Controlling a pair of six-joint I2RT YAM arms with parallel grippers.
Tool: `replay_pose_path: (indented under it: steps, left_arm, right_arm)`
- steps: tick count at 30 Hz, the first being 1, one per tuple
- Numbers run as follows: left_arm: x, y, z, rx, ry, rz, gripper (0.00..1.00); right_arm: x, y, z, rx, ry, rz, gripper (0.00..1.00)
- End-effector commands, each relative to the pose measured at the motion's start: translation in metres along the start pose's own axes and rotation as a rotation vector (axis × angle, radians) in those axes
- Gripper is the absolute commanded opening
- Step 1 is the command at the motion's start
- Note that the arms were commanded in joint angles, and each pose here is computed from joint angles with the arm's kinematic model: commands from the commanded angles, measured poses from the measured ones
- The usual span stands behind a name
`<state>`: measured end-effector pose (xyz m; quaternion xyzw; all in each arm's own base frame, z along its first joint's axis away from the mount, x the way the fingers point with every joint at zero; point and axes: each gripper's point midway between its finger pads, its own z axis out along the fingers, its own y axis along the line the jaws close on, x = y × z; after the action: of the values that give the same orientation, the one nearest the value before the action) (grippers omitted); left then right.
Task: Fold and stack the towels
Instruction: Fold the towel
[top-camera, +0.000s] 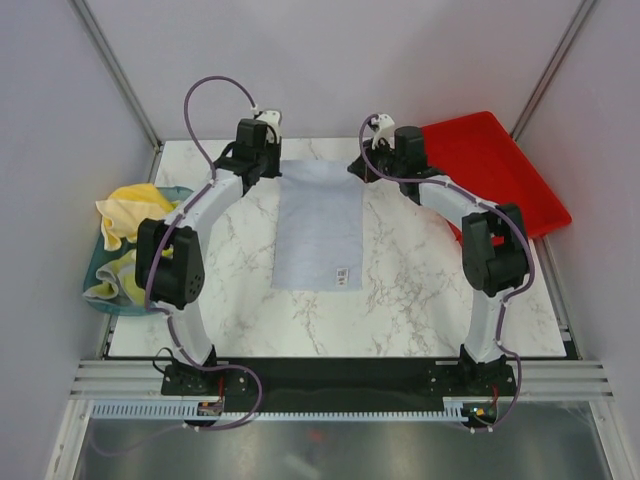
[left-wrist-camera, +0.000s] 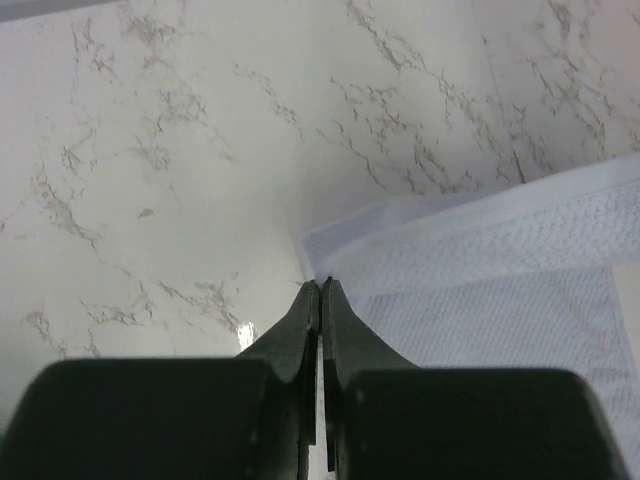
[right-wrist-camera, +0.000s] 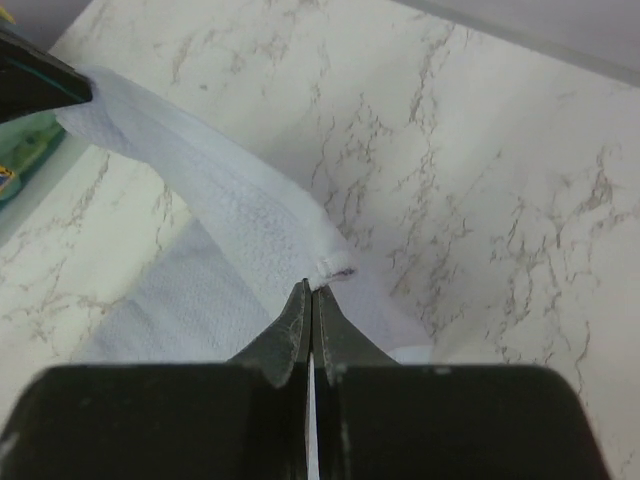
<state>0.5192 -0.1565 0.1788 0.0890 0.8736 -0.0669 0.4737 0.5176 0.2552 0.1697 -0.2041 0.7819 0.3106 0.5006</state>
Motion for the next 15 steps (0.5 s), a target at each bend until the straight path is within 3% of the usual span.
replay_pose_path:
  steps: [1, 15]
  left_arm:
    - [-0.034, -0.003, -0.045, 0.035, -0.119, 0.020, 0.02]
    - [0.069, -0.033, -0.088, 0.088, 0.057, -0.031, 0.02]
  right_arm:
    - [-0.026, 0.021, -0.030, -0.035, -0.017, -0.097, 0.00]
    - [0.031, 0.081, -0.098, -0.067, 0.021, 0.025, 0.00]
